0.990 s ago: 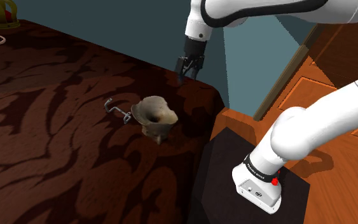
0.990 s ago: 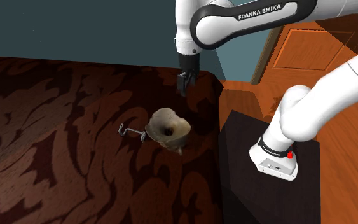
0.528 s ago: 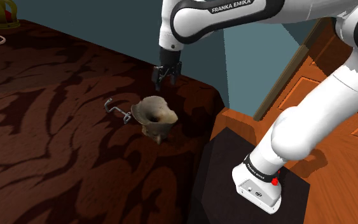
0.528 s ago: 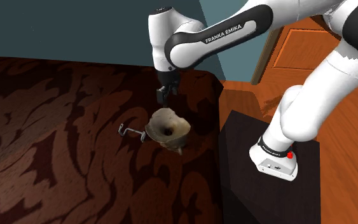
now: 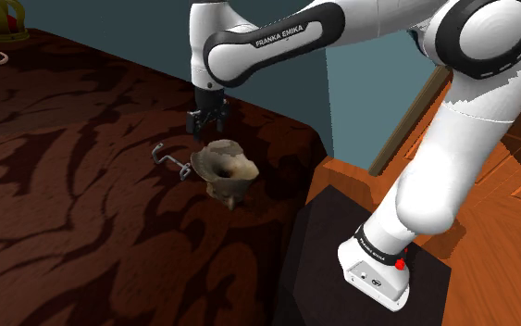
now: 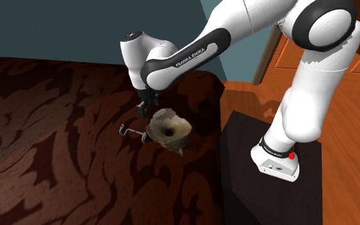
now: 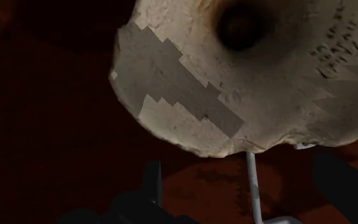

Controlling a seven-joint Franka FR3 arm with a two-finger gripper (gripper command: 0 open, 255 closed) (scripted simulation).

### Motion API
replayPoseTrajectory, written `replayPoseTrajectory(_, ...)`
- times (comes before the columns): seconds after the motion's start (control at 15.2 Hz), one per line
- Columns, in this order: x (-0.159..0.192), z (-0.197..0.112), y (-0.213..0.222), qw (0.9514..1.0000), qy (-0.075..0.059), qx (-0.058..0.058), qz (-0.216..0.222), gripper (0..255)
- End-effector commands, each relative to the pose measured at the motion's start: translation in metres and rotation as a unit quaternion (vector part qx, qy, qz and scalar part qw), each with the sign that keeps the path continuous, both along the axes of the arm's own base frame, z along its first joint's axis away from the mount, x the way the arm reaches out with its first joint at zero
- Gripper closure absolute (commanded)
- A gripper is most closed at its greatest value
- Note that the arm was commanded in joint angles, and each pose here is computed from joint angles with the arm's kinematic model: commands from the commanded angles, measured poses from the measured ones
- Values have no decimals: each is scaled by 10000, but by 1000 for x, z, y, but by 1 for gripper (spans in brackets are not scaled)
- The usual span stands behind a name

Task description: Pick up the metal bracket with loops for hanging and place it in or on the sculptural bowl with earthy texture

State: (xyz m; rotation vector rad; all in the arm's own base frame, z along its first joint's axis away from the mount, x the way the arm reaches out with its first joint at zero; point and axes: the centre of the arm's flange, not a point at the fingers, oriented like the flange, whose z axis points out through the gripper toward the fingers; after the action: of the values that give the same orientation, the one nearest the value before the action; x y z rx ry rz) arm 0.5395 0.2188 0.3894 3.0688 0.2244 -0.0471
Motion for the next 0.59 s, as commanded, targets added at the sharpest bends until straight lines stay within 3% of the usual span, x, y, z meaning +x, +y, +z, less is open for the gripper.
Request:
replayPoseTrajectory(0.0, 15, -15, 19, 10000, -29, -71, 61, 0)
replayPoseTrajectory(0.53, 71, -69, 75, 9990, -117, -319, 275, 0)
